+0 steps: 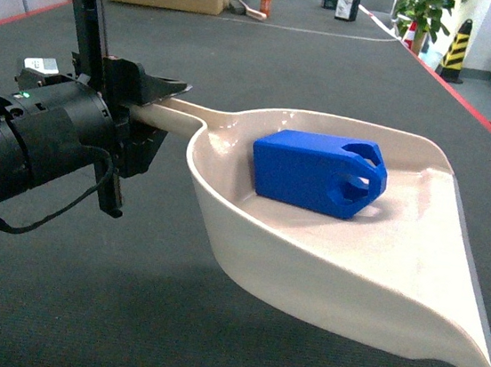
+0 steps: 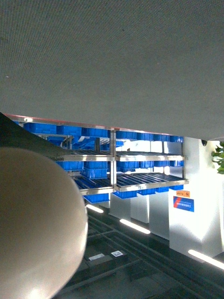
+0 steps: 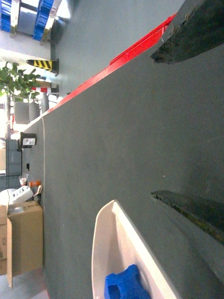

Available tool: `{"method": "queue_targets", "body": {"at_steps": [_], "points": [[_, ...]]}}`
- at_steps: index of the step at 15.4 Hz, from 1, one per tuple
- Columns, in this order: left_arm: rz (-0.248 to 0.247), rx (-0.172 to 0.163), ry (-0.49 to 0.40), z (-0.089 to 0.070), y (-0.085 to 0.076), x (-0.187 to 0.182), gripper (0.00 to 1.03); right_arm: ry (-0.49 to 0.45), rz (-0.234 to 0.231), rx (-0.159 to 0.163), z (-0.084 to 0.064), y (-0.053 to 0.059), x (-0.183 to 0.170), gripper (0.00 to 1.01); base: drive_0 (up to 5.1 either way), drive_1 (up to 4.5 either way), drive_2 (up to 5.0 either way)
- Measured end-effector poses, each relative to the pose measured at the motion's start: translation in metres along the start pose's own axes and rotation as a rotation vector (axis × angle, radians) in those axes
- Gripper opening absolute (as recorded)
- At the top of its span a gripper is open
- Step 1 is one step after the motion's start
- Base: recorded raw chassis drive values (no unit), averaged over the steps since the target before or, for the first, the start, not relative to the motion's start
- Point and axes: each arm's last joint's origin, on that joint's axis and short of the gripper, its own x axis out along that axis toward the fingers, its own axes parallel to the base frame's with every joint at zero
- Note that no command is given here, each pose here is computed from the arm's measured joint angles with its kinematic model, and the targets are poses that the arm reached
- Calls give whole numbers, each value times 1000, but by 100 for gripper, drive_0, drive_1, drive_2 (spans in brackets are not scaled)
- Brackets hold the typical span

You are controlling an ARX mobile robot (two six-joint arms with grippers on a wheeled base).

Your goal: Place part in tray to right shelf

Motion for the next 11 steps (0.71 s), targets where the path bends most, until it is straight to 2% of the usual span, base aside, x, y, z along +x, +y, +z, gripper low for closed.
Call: {"method": "queue_targets", "body": {"at_steps": [2, 3, 11], "points": [[-1, -1, 6, -1, 0, 0, 13, 3, 0, 0, -1, 0, 0, 100, 441, -406, -121], [-1, 0, 4, -1, 0, 0, 13, 5, 0, 0, -1, 0, 0, 97, 435, -421, -91], [-2, 0, 10, -2, 0, 0, 13, 5, 0, 0, -1, 0, 0, 98, 429, -434, 16]]}}
